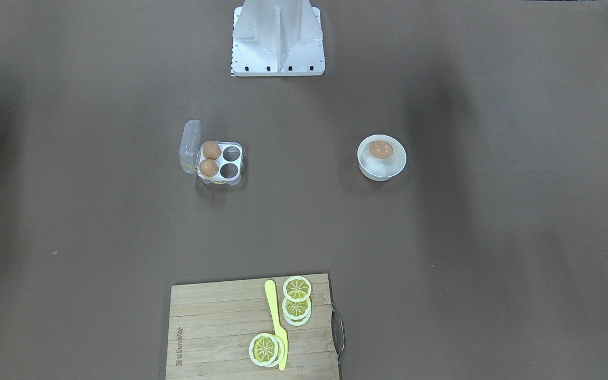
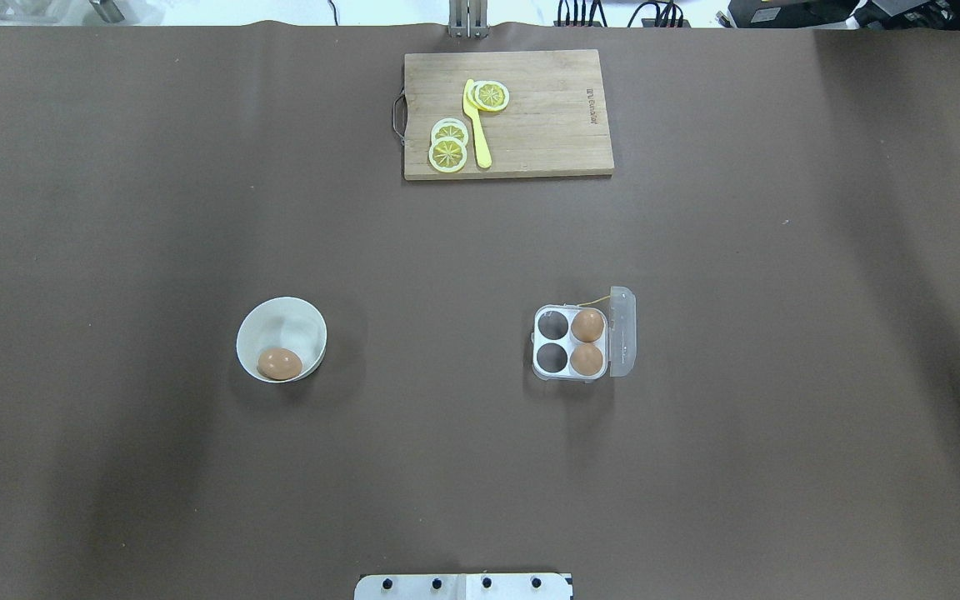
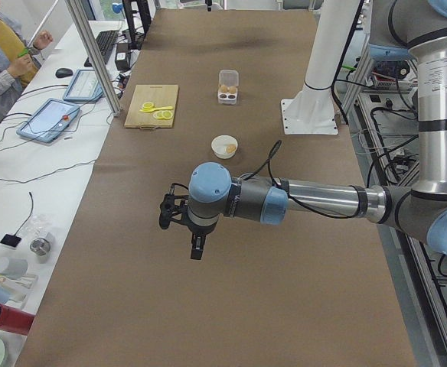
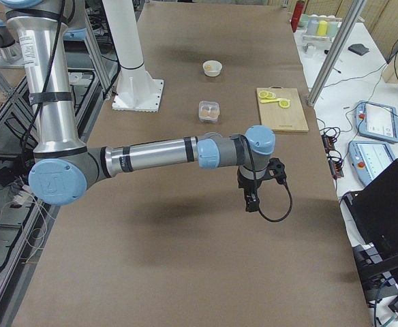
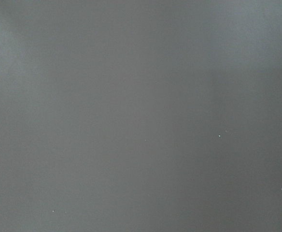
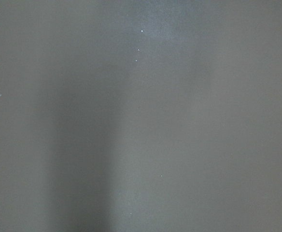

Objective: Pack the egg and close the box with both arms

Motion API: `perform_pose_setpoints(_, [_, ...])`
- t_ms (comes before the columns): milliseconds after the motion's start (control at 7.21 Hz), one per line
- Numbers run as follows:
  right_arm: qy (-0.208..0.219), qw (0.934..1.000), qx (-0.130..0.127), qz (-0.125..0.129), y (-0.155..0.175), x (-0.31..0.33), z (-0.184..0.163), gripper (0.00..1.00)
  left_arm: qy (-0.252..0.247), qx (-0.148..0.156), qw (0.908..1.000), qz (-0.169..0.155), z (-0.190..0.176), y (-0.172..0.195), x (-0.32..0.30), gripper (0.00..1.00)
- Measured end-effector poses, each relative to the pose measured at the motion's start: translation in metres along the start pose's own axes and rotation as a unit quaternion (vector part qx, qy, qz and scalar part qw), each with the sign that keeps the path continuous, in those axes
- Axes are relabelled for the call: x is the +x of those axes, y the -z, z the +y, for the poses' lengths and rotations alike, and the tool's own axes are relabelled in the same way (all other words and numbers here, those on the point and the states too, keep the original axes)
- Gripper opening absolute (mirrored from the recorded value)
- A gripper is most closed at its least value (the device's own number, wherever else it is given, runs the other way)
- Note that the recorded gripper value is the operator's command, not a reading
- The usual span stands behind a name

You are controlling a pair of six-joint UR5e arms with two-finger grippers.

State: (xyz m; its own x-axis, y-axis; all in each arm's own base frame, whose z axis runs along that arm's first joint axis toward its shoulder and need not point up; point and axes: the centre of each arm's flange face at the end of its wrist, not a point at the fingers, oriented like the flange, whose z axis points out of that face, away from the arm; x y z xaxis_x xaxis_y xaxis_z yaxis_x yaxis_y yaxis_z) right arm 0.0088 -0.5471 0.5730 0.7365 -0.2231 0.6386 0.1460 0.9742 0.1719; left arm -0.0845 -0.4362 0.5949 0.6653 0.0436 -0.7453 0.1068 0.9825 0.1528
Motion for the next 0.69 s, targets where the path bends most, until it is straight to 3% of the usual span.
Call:
perform_pose_setpoints(277, [-0.002,1.0,0.0,0.0,0.0,0.001,0.0,1.0,0.007,-0.008,0.9999,-0.001,0.001,-0.002,0.0,0.98])
perform_pose_setpoints(694, [-0.015,0.9999,0.005,0.003,0.009,0.013,0.002,1.0,0.037,-0.05,0.998,-0.005,0.001,-0.012,0.004,0.98])
